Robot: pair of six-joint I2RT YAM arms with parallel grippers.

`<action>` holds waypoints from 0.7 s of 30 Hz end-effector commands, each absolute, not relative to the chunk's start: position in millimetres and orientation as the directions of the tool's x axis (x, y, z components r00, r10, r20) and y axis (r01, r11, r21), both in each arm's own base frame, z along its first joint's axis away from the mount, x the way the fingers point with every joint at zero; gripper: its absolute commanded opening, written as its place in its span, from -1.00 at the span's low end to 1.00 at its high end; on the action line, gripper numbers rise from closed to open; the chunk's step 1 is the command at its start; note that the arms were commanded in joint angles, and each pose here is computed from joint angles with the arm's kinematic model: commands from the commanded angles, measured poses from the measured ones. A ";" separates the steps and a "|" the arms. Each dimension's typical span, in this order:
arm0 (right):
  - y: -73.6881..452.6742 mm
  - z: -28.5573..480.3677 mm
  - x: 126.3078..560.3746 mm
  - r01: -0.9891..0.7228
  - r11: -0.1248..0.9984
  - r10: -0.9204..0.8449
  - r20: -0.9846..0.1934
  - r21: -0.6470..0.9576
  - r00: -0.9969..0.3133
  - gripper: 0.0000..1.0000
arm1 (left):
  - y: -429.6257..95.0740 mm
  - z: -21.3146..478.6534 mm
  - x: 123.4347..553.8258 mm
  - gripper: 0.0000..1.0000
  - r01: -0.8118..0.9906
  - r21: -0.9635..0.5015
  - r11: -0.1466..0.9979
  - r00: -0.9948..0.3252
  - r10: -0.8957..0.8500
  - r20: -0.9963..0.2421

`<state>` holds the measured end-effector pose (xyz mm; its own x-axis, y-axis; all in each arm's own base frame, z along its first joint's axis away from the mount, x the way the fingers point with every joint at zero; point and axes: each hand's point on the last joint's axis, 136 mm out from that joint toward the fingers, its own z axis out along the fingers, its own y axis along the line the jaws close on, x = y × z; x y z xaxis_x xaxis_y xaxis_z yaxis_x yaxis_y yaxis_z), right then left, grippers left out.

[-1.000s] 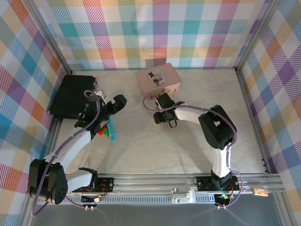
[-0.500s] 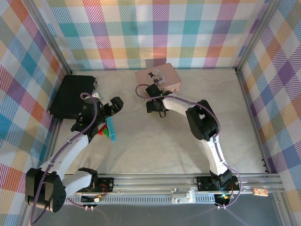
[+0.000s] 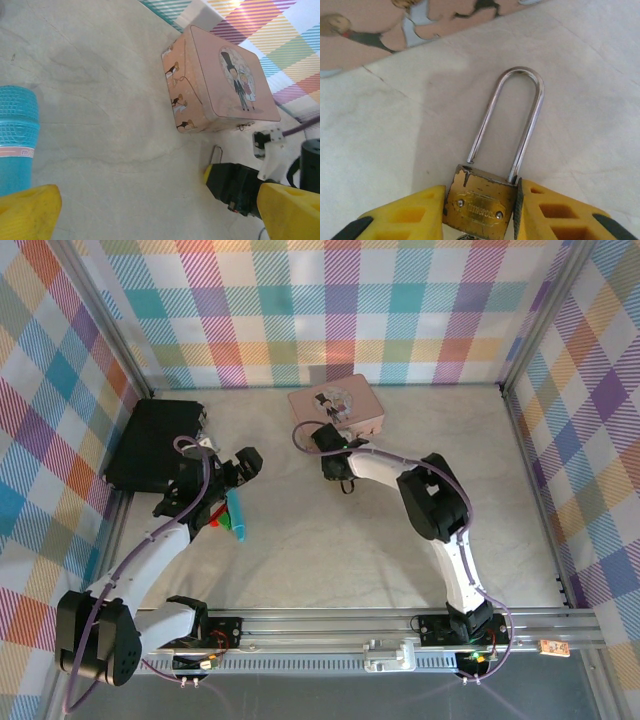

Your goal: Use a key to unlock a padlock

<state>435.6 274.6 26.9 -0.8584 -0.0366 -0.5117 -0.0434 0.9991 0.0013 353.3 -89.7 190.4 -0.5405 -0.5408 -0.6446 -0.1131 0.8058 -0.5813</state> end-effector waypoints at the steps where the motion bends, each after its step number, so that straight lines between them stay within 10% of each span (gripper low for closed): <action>1: 245.6 22.6 407.8 -0.041 0.997 -0.066 -0.457 -0.066 -0.887 -0.34 | -78.6 181.5 355.3 0.99 -0.139 -0.540 0.830 -0.519 -0.525 -0.675; 13: 250.5 14.4 286.0 -0.148 0.987 -0.118 -0.332 0.068 -0.936 -0.17 | -37.5 157.8 343.6 0.99 -0.246 -0.310 0.919 -0.490 -0.393 -0.778; 21: 238.8 91.1 302.7 -0.242 0.968 -0.172 -0.526 0.067 -0.833 0.78 | -5.5 145.2 362.0 1.00 -0.282 -0.007 0.959 -0.509 -0.156 -0.847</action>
